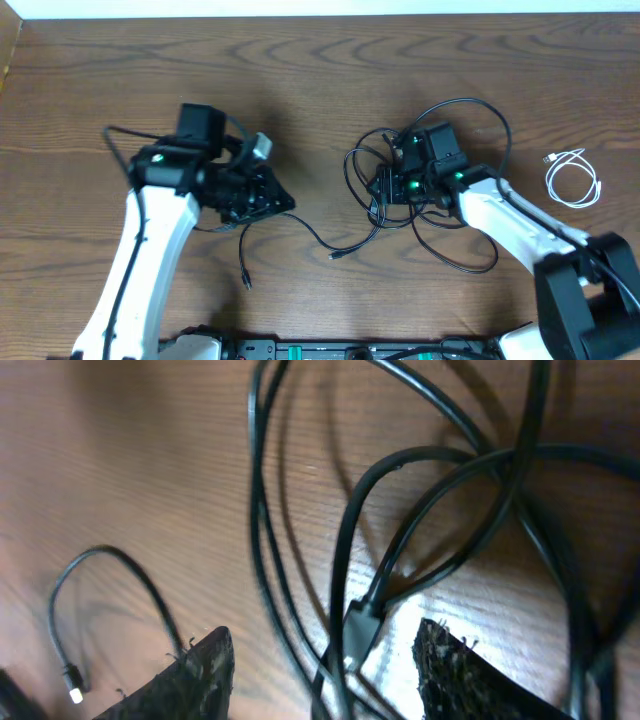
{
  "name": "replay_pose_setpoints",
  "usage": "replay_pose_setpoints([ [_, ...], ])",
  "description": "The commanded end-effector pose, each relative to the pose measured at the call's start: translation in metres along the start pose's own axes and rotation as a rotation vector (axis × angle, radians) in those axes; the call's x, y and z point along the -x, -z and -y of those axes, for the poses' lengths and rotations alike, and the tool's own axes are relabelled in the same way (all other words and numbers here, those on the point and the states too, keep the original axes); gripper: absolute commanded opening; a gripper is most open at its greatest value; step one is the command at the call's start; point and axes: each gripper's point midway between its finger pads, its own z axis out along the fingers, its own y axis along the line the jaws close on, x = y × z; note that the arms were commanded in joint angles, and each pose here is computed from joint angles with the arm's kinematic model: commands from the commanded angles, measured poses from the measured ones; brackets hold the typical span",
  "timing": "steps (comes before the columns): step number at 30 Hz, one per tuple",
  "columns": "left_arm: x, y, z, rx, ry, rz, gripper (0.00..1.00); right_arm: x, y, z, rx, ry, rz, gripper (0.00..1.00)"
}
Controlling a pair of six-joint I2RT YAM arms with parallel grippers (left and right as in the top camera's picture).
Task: Untangle cables
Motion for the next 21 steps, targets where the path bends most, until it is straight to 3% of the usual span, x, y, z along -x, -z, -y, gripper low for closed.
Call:
replay_pose_setpoints([
  [1,-0.001,-0.018,-0.01,0.073,-0.021,-0.06,0.26,-0.008,-0.013,0.005,-0.008,-0.027,-0.037,0.47],
  [4,-0.003,-0.033,-0.014,0.1,-0.016,-0.115,0.26,-0.012,-0.019,0.009,-0.015,-0.035,-0.053,0.39],
  [13,0.001,-0.058,-0.016,0.113,-0.031,-0.168,0.26,0.009,-0.015,-0.004,0.086,-0.055,0.007,0.48],
  [21,0.014,-0.064,-0.006,0.091,-0.095,-0.117,0.27,0.016,-0.013,0.008,0.049,-0.138,0.033,0.34],
])
